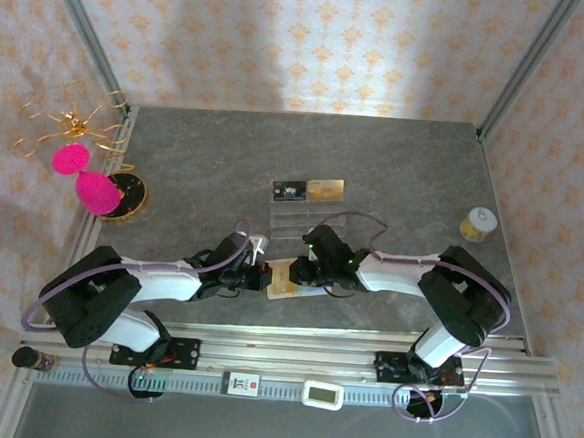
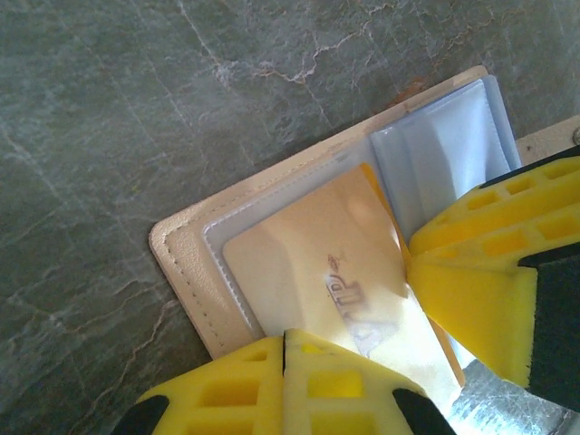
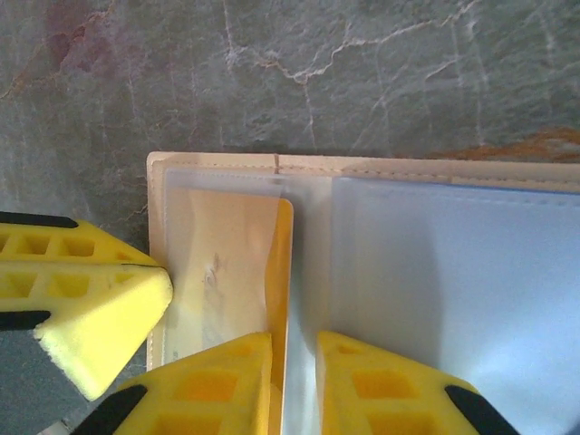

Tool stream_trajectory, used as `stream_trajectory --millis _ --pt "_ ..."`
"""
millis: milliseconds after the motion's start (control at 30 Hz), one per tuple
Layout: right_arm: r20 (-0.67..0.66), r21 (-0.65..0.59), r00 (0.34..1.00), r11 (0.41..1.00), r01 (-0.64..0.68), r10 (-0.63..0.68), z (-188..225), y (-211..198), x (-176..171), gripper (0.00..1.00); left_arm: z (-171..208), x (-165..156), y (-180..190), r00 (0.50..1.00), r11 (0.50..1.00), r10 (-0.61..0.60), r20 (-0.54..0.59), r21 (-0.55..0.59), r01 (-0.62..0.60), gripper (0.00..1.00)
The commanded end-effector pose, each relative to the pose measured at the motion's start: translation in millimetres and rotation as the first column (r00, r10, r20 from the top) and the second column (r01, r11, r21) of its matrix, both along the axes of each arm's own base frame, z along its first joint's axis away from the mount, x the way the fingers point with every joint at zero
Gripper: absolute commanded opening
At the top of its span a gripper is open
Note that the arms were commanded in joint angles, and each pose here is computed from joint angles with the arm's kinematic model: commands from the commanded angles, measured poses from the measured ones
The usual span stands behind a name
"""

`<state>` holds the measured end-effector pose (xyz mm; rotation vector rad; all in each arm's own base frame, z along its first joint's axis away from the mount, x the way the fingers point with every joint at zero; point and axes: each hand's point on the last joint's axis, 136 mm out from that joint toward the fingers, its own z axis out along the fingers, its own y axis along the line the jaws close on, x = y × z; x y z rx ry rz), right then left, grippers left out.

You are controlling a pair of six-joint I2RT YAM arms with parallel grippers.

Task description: Take the credit cards out of the card holder

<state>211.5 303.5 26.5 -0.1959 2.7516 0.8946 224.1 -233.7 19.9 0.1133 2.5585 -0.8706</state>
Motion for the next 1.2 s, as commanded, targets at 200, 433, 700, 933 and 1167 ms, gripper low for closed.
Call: stream_trajectory --millis 200,433,700,933,1167 --pt "0.013 0.011 1.0 1.0 0.012 -0.012 2.4 2.9 5.9 0.04 -23.4 -13.5 4.0 0.998 0.997 -0.035 -0.043 0.065 0.037 0.0" --pt "0.046 0.002 0.993 0.994 0.106 -0.105 9.3 -18.0 12.8 0.0 -16.6 -9.3 5.4 0.999 0.997 -0.045 -0.007 0.063 0.045 0.0" --pt "0.025 -0.008 0.991 0.991 0.135 -0.135 3.1 -28.6 8.2 0.0 18.9 6.3 -4.6 0.995 0.999 -0.054 0.083 0.013 0.053 0.0" --pt "0.027 0.01 0.992 0.993 0.12 -0.121 4.7 -24.6 8.2 0.0 28.6 2.4 -35.6 0.988 0.993 -0.112 0.109 -0.021 0.115 0.0" --pt "0.019 0.011 0.994 0.994 0.108 -0.108 3.0 -24.1 6.4 0.0 2.0 5.3 -19.1 0.996 0.994 -0.063 0.063 0.091 0.057 0.0"
